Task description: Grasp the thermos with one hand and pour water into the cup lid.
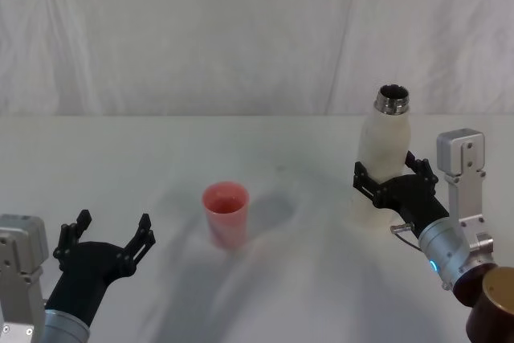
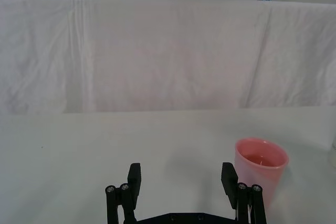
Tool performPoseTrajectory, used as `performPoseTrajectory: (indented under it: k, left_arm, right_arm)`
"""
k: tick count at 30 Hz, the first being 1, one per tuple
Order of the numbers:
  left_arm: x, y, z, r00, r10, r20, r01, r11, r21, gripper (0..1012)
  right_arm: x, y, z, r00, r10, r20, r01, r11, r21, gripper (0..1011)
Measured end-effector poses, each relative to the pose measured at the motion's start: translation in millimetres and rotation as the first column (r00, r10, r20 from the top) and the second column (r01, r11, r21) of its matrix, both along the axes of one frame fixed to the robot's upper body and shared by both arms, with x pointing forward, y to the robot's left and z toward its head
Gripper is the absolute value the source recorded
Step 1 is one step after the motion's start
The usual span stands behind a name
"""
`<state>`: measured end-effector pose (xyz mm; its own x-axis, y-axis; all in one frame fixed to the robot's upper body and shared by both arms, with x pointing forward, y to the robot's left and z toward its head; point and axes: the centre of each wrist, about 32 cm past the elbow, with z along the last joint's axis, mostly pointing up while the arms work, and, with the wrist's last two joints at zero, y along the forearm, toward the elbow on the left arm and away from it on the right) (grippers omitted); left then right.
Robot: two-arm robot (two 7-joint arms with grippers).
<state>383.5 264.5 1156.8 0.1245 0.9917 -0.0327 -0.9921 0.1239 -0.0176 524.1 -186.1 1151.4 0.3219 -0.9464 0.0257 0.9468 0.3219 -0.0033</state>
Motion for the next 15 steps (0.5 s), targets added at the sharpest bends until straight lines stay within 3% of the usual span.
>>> performPoseTrajectory:
  k: [15]
  left_arm:
    - [0.0,0.0,0.0,1.0,0.0,0.0,0.0,1.0,0.0,1001]
  right_arm:
    - [-11.3,-5.1,3.4,1.0,0.014,-0.008,-0.014,1.0,-0.001,1000]
